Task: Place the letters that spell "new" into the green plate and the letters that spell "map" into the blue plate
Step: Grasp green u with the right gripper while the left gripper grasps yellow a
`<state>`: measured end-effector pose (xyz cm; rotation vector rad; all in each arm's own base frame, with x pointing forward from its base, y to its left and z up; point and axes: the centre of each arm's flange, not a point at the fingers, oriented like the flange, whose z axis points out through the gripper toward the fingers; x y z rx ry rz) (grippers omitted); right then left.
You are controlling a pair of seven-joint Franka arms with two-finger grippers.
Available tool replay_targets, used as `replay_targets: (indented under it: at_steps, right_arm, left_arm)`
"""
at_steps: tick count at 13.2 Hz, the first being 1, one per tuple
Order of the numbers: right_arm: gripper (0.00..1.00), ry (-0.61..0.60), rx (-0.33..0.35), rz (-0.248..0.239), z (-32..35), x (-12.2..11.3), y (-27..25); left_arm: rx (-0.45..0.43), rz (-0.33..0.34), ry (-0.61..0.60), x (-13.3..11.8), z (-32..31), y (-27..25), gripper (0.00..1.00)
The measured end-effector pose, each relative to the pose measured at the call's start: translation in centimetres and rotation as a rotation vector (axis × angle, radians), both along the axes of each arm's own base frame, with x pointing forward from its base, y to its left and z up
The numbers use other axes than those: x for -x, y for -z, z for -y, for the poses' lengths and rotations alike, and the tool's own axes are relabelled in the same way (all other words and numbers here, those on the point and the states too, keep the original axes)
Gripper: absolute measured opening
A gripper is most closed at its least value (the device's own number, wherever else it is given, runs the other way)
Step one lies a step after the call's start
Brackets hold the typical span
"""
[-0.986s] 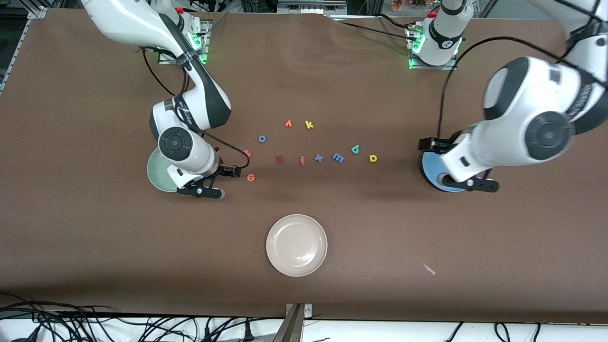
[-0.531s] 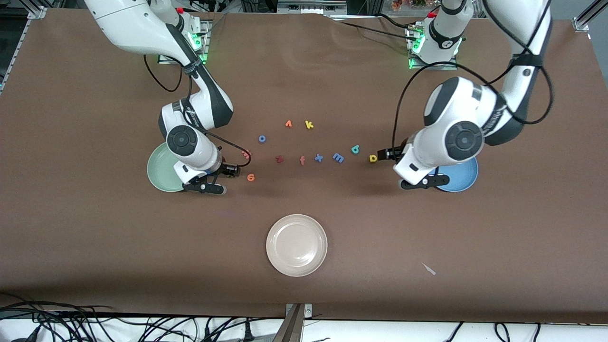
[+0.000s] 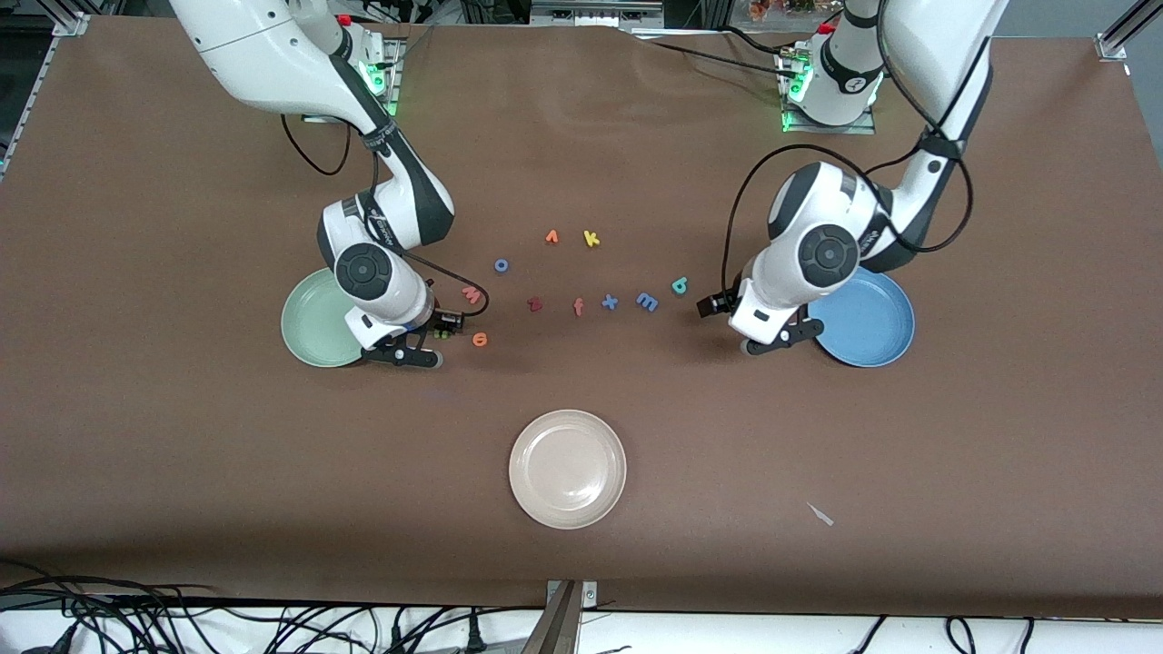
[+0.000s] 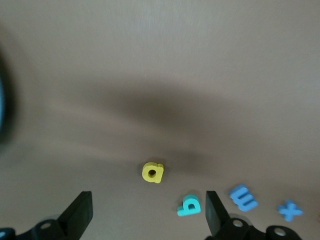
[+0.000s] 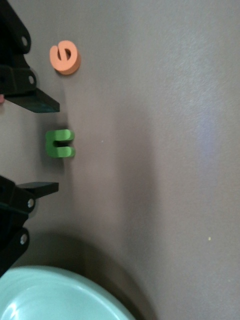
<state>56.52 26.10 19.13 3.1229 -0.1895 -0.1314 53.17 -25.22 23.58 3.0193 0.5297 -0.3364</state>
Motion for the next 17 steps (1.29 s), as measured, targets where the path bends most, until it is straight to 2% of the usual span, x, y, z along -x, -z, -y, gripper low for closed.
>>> replay_targets:
  at_steps: [3,4,6,7,8,14,15,17]
  right_arm:
    - [0.63,-0.001,-0.004,0.01,0.0,-0.1,0.5]
    - [0.56,-0.002,-0.003,0.009,0.0,0.0,0.7]
    - [0.38,-0.006,0.001,0.008,0.0,0.0,1.0]
    - [0.36,-0.011,0.004,0.009,0.0,0.0,1.1]
    - [0.28,-0.014,0.006,0.01,0.0,0.0,1.1]
    - [0.26,-0.022,0.01,0.014,-0.2,0.0,1.0]
    - [0.26,-0.023,0.008,0.019,-0.2,-0.1,0.8]
    - [0.26,-0.017,0.008,0.041,0.2,-0.9,-0.8]
  left_arm:
    - [0.001,0.013,-0.027,1.3,0.5,3.1,0.96]
    - [0.004,0.026,-0.048,1.3,0.5,3.7,0.95]
    - [0.009,0.044,-0.074,1.2,0.6,4.2,0.79]
    - [0.01,0.044,-0.076,1.2,0.6,4.4,0.79]
    - [0.009,0.042,-0.076,1.3,0.7,4.5,0.74]
    - [0.003,0.023,-0.061,1.9,1.3,5.6,0.68]
    - [0.0,0.022,-0.053,2.1,1.4,5.8,0.65]
    - [-0.007,0.017,-0.036,2.4,1.7,6.3,0.64]
